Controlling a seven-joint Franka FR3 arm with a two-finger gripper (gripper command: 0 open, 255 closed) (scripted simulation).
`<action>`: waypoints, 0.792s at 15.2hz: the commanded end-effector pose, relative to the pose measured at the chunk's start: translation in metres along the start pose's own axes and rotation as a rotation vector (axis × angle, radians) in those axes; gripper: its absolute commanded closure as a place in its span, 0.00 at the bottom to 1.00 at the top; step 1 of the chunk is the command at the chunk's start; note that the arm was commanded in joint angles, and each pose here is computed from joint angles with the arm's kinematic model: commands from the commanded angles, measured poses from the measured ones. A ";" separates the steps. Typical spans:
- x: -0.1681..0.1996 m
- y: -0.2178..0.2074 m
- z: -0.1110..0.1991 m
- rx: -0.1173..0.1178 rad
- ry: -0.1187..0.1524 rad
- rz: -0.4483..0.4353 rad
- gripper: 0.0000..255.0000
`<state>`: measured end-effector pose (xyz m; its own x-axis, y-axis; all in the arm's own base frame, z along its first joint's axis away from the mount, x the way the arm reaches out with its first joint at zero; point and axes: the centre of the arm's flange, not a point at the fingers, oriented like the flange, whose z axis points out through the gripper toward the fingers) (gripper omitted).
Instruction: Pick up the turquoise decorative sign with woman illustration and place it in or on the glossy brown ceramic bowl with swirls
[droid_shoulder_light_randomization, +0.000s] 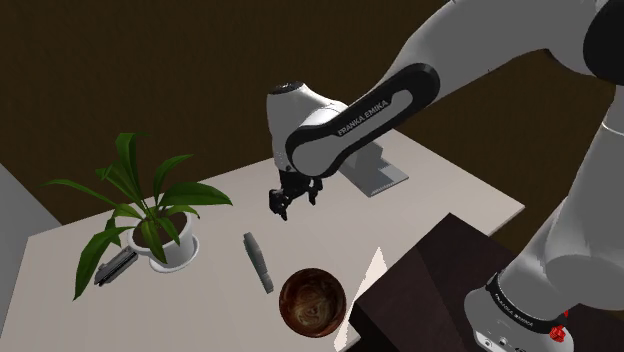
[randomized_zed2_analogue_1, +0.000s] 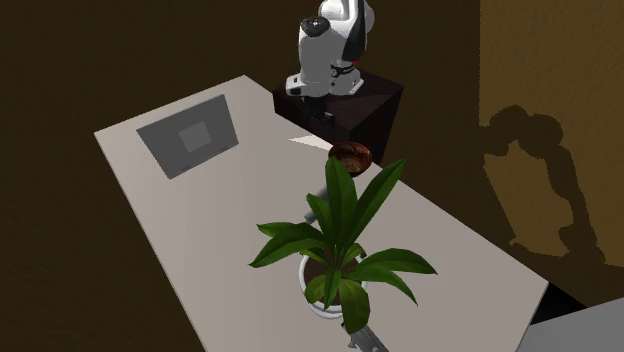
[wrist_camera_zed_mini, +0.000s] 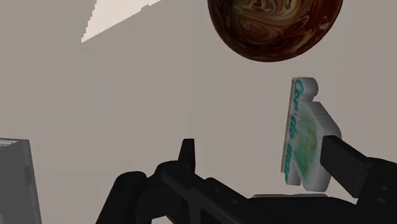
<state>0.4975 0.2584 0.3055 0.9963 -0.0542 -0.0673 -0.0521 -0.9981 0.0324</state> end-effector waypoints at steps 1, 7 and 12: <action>0.015 -0.015 0.018 0.005 -0.005 0.010 0.00; 0.054 -0.064 0.066 0.021 -0.022 0.034 0.00; 0.087 -0.105 0.107 0.034 -0.037 0.055 0.00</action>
<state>0.5764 0.3448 0.2009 0.9895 -0.1040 -0.1001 -0.1040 -0.9946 0.0049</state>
